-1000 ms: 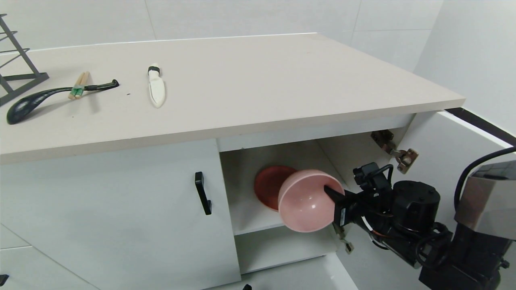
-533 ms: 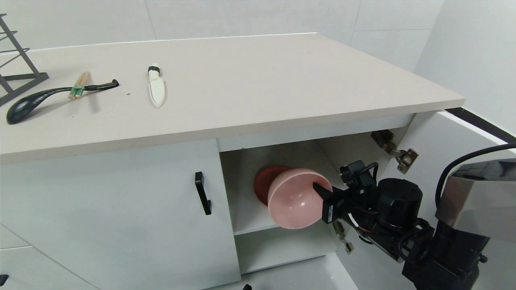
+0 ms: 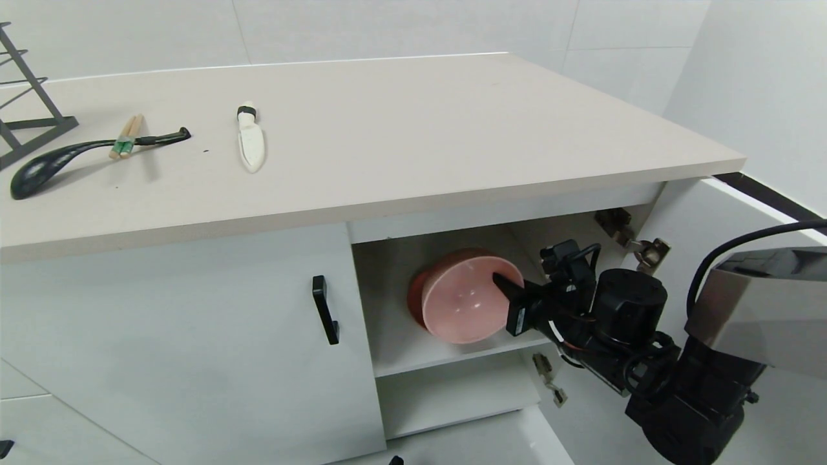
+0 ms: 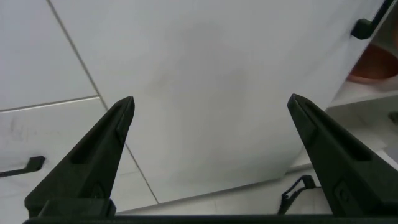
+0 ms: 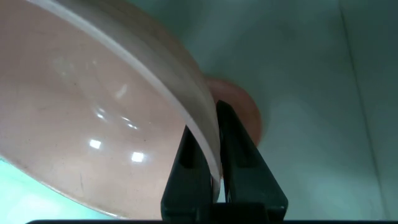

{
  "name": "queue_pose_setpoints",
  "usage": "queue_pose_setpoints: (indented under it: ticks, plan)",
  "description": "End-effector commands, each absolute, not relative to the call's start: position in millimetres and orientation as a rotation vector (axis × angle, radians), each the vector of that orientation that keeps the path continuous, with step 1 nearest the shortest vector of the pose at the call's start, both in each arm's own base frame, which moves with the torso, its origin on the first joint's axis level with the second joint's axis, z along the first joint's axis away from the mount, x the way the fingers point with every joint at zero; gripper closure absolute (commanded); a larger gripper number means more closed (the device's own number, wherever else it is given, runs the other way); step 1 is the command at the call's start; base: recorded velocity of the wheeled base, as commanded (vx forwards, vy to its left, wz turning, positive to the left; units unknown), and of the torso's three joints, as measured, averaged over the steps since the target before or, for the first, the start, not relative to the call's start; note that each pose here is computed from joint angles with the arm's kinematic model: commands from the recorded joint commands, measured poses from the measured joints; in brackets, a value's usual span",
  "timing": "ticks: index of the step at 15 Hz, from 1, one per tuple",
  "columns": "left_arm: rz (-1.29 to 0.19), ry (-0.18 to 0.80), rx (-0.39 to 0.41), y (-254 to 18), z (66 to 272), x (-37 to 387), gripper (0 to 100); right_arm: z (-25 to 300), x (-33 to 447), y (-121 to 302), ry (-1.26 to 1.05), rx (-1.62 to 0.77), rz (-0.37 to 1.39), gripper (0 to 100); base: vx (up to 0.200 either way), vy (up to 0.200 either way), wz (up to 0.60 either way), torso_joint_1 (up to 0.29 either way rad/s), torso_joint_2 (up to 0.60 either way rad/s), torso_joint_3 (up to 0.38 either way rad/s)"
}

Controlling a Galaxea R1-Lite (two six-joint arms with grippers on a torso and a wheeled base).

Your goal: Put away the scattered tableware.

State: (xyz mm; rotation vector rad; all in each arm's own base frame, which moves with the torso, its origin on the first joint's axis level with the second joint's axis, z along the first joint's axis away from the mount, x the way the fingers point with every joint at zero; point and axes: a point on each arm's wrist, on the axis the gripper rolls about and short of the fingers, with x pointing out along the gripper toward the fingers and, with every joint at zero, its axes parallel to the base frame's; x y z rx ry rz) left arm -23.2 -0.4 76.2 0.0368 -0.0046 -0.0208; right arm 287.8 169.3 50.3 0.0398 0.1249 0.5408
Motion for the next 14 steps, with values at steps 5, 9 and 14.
queue_pose_setpoints:
  ticks: [5,9,14]
  plan:
    - [-0.021,0.001,0.029,0,75,-23,0,22,305,170,0.175,0.031,0.551,100,0.0,0.0,0.0,0.0,0.0,0.0]
    - [-0.021,0.0,0.023,0,76,-23,0,13,339,173,0.159,0.038,0.515,100,0.0,0.0,0.0,0.0,0.0,0.0]
    - [-0.023,0.001,0.023,0,75,-23,0,6,367,179,0.174,0.036,0.496,100,0.0,0.0,0.0,0.0,0.0,0.0]
